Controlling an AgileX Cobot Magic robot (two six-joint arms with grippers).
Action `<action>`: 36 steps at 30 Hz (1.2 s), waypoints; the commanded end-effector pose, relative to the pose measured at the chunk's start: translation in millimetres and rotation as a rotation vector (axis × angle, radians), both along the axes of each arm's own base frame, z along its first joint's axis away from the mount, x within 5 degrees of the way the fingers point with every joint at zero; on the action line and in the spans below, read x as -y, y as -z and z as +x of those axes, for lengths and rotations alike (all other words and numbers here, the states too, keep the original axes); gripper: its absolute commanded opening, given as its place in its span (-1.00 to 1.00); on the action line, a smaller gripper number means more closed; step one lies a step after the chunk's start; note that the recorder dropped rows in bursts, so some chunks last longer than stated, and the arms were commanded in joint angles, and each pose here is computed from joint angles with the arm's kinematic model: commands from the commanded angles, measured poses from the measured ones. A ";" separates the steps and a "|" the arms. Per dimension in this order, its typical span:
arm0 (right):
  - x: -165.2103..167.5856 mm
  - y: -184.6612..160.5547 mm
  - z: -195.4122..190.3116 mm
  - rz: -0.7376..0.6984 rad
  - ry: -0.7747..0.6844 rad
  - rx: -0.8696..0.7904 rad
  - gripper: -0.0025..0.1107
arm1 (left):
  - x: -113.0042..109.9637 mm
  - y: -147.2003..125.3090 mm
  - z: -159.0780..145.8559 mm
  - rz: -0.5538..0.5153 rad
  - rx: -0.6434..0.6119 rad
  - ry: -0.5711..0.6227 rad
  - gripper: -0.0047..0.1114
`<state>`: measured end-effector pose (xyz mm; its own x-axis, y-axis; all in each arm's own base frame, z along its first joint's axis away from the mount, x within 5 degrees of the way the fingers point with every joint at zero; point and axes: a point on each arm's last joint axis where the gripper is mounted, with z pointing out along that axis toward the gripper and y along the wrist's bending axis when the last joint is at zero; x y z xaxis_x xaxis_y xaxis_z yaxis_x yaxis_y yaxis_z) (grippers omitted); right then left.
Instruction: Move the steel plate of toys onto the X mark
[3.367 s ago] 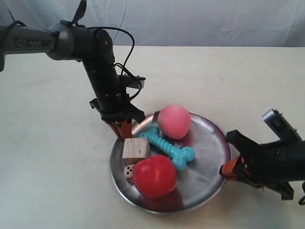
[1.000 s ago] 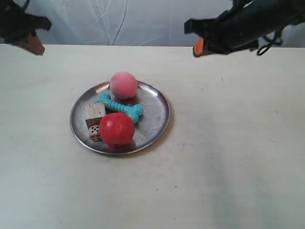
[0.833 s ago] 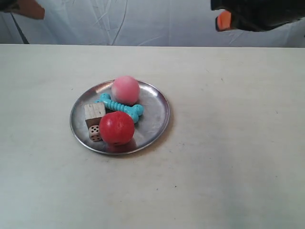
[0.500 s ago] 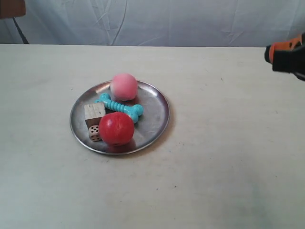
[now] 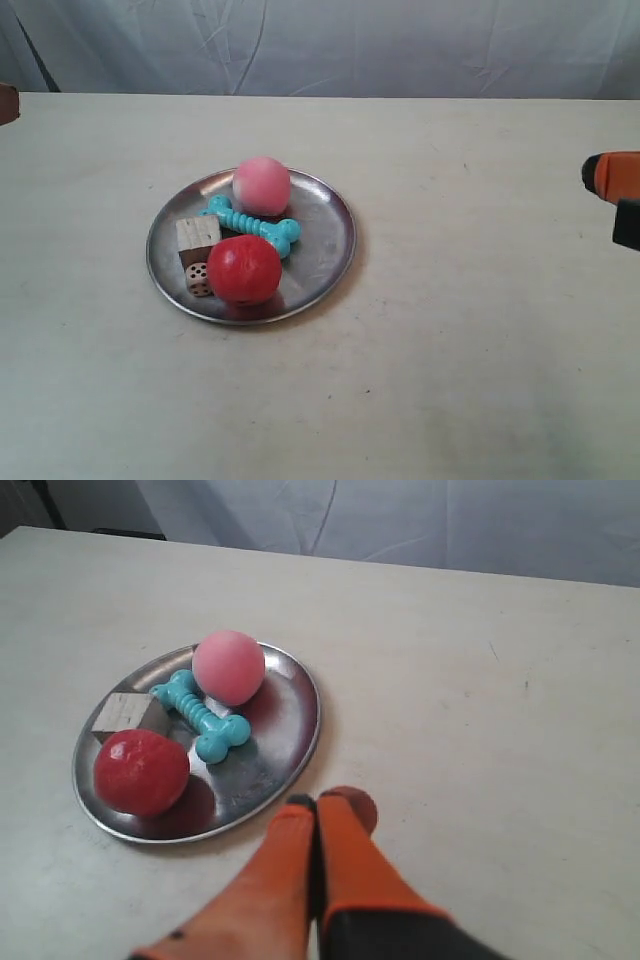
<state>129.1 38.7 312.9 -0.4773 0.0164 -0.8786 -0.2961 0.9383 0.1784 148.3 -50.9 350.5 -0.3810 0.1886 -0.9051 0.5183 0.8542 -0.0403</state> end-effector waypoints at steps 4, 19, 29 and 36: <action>7.3 -9.2 -19.0 -0.119 -0.007 0.132 -0.96 | 0.2 0.1 -1.2 0.003 0.007 0.001 -0.92; 29.7 120.4 -70.3 -0.123 0.243 0.197 -0.96 | 0.1 0.0 -1.0 0.003 0.008 0.000 -0.92; 29.6 128.5 -70.4 -0.124 0.241 0.170 -0.96 | 0.1 0.0 -1.0 0.003 0.008 0.000 -0.92; 29.3 128.0 -70.3 -0.110 0.243 0.172 -0.96 | -19.1 -10.0 -18.0 0.076 0.268 -0.184 -0.92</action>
